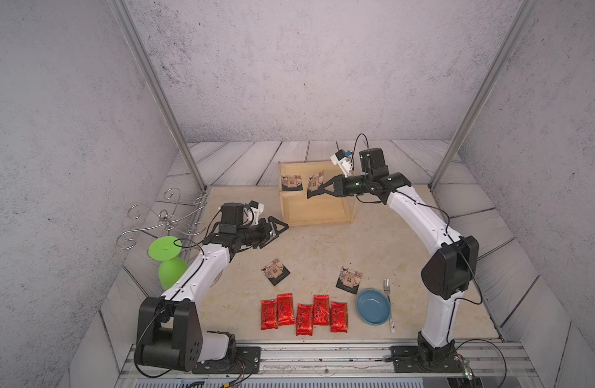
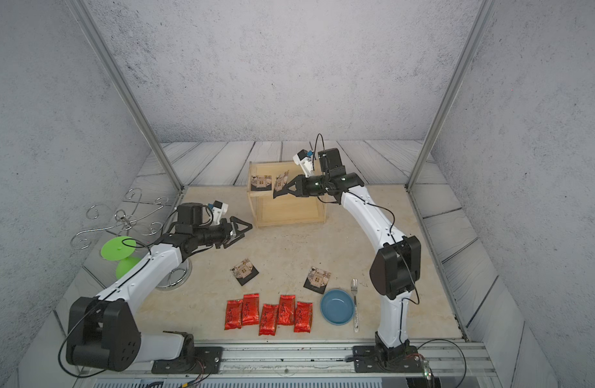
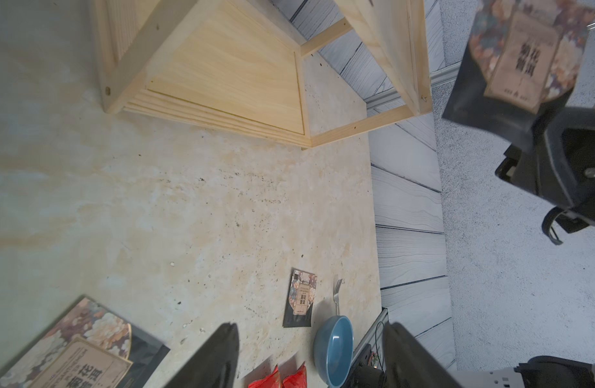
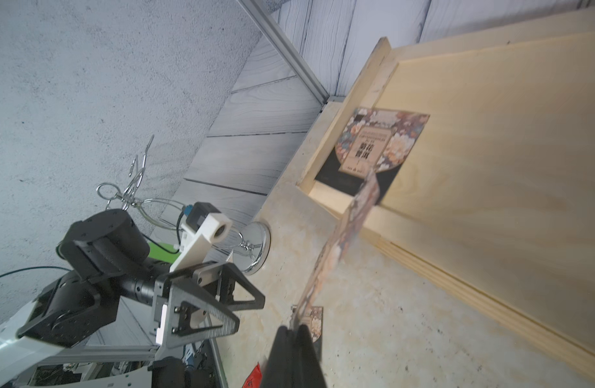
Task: Place the tea bags on the shelf by color
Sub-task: Place the tea bag on the shelf.
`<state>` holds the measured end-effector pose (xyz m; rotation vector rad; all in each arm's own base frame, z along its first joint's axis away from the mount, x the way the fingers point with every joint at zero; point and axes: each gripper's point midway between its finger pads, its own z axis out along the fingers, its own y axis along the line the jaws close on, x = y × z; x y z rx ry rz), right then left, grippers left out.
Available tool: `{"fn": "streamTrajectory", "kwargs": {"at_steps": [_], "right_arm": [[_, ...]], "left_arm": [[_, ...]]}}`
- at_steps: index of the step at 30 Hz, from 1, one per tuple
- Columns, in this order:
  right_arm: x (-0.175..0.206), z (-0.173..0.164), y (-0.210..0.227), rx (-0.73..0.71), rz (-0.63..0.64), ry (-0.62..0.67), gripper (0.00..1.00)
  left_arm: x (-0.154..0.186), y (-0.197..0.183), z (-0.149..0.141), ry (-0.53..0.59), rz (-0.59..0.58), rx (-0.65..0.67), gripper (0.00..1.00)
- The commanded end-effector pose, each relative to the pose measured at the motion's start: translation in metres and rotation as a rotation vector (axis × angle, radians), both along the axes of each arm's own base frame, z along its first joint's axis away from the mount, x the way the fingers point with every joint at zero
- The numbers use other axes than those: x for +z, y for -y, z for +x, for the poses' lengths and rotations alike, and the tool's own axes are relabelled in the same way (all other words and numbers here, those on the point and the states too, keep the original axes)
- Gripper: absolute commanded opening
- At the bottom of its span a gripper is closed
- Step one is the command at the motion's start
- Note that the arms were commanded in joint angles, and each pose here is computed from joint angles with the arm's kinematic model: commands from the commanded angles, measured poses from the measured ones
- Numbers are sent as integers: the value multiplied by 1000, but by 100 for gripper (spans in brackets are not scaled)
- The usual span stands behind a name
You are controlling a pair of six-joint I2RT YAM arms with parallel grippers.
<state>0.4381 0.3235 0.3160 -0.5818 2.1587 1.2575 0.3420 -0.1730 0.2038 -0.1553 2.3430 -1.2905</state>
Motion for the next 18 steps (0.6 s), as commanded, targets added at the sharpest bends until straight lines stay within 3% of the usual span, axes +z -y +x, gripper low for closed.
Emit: {"fn": "streamTrajectory", "kwargs": {"at_steps": [1,8,18], "right_arm": [[-9,16,2,4,-32,-15,0],[-22,52,7,-24,-35,-31,0],[-37,70,13,-43,-59,-36,0]], "left_arm": [[4,-2,4,24,9,-14,73],[-6,0,8,-2,-6,-25,73],[-12,2,12,-20,-17,-32,72]]}}
